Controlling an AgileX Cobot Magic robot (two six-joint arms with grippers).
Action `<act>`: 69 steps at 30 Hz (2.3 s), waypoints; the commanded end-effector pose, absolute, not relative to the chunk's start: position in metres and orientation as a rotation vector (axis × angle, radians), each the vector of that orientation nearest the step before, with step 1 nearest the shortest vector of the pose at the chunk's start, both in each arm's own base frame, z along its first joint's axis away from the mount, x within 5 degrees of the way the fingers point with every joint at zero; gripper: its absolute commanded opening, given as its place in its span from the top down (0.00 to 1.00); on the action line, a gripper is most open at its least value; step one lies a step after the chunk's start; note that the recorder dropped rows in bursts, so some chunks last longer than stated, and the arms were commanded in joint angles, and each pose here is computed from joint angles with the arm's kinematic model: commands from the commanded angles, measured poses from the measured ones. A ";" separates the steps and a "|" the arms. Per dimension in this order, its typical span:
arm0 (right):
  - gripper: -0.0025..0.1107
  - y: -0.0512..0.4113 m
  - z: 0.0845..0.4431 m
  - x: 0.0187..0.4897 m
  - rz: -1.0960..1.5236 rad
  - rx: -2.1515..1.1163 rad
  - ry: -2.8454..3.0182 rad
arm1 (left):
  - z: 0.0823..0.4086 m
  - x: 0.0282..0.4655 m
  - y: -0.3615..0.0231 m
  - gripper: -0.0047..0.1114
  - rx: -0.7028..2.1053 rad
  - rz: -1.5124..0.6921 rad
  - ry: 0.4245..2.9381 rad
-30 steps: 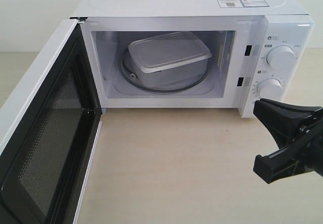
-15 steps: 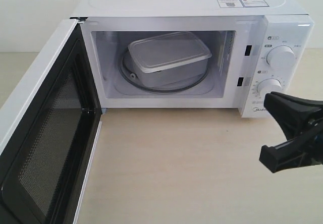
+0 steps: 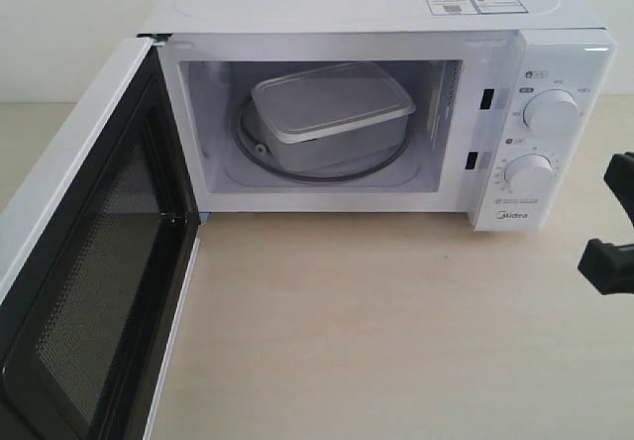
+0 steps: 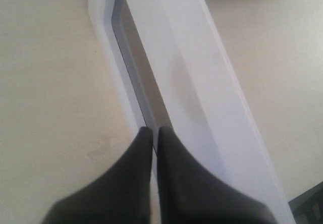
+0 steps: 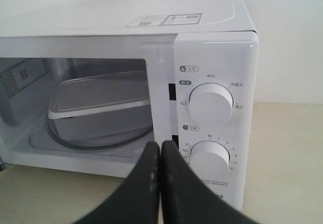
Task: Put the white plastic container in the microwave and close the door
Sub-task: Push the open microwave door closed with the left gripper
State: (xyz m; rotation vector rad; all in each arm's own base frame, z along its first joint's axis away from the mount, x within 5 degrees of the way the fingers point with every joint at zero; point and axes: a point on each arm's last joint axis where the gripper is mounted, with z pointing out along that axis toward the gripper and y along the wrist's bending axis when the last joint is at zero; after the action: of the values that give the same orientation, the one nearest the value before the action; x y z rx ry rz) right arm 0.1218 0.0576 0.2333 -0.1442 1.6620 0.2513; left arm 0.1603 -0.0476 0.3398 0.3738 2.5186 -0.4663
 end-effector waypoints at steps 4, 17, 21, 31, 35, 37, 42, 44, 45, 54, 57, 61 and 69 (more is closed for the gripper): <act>0.98 0.055 0.233 0.122 0.227 -0.137 1.649 | 0.335 0.158 -0.049 0.92 0.441 -0.502 2.598; 0.98 0.044 0.244 0.124 0.192 0.028 1.536 | 0.330 0.166 -0.062 0.92 0.549 -0.683 2.591; 0.98 0.043 0.245 0.124 0.185 0.033 1.526 | 0.328 0.171 -0.066 0.92 0.588 -0.754 2.568; 0.98 0.042 0.247 0.124 0.184 0.051 1.507 | 0.320 0.196 -0.077 0.92 0.595 -0.890 2.488; 0.98 0.042 0.247 0.124 0.185 0.045 1.502 | 0.313 0.207 -0.079 0.92 0.599 -0.901 2.473; 0.98 0.043 0.247 0.124 0.190 0.045 1.499 | 0.311 0.213 -0.082 0.92 0.598 -0.948 2.439; 0.98 0.043 0.248 0.124 0.200 0.049 1.495 | 0.303 0.227 -0.089 0.92 0.591 -1.056 2.398; 0.98 0.043 0.248 0.124 0.209 0.052 1.492 | 0.299 0.231 -0.090 0.92 0.586 -1.077 2.400; 0.98 0.043 0.248 0.124 0.209 0.052 1.492 | 0.297 0.234 -0.090 0.92 0.584 -1.085 2.399; 0.98 0.043 0.248 0.124 0.214 0.058 1.490 | 0.292 0.253 -0.104 0.92 0.568 -1.184 2.242; 0.98 0.043 0.248 0.124 0.218 0.061 1.490 | 0.288 0.260 -0.112 0.92 0.541 -1.158 2.217; 0.98 0.043 0.248 0.124 0.216 0.064 1.488 | 0.286 0.272 -0.124 0.92 0.582 -1.143 2.207; 0.98 0.067 0.272 0.115 0.380 -0.184 1.252 | 0.313 0.276 -0.125 0.92 0.646 -1.082 2.120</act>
State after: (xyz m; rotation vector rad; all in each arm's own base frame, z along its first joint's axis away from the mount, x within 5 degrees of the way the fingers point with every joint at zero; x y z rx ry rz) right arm 0.1212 0.0532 0.2596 -0.0537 1.3730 0.2811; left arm 0.2765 -0.1243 0.3019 0.6109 2.1630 -1.1159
